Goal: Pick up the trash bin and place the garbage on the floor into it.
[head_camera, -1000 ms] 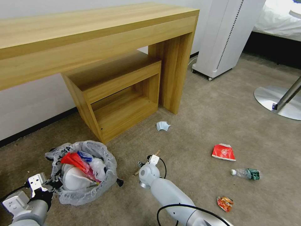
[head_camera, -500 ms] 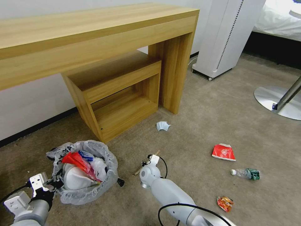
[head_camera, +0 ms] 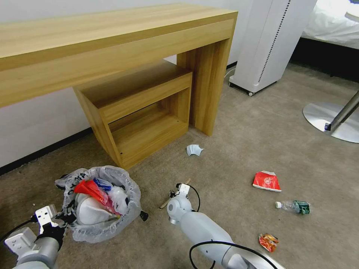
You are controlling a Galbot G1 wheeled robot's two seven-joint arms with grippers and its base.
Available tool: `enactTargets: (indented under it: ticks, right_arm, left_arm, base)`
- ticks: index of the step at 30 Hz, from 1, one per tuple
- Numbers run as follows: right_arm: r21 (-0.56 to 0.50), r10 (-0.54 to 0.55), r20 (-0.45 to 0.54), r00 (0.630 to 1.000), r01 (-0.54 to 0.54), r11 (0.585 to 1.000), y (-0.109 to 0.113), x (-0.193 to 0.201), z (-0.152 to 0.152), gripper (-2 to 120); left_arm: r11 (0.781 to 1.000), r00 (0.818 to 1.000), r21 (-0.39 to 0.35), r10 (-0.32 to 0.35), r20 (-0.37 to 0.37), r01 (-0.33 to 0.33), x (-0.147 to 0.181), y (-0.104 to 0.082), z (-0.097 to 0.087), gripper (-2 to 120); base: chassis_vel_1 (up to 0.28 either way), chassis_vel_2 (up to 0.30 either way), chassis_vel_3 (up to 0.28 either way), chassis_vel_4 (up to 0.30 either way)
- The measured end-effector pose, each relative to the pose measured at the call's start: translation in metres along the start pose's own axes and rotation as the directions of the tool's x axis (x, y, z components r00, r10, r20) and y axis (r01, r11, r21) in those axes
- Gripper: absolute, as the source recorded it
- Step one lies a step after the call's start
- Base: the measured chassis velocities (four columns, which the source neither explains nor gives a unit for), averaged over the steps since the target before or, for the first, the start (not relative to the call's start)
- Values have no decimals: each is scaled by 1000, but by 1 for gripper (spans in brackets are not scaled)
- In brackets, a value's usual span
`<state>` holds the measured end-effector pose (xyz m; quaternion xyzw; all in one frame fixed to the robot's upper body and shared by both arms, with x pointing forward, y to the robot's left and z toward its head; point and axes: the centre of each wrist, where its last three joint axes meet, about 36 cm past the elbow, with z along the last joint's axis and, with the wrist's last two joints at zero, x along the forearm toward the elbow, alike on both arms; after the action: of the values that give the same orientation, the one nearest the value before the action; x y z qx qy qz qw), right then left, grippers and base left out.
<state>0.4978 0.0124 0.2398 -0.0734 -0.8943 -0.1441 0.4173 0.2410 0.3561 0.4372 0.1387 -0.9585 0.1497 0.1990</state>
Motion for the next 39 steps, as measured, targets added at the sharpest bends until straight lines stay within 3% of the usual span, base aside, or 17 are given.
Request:
enactTargets:
  ticks: [7, 20, 27, 38, 39]
  right_arm:
    - [18, -5, 14, 1000, 5, 1000, 1, 1, 3, 41]
    - [53, -8, 32, 999, 7, 999, -2, 1, 18, 34]
    - [66, -13, 40, 999, 10, 998, -2, 2, 23, 16]
    - [89, -17, 59, 998, 12, 996, -4, 1, 28, 13]
    - [91, -18, 59, 998, 13, 996, -4, 1, 29, 8]
  left_arm:
    - [1000, 1000, 0, 6, 6, -6, -1, 0, -1, 1]
    - [1000, 1000, 4, 15, 16, -15, -1, -1, 1, 1]
    - [1000, 1000, 7, 19, 18, -19, -3, -3, 2, 1]
    - [1000, 1000, 8, 19, 22, -19, -4, -3, 3, 1]
    - [1000, 1000, 8, 19, 21, -19, -4, -2, 3, 1]
  base:
    - [0, 0, 0, 0]
    - [0, 0, 0, 0]
    - [0, 0, 0, 0]
    - [0, 0, 0, 0]
    - [0, 0, 0, 0]
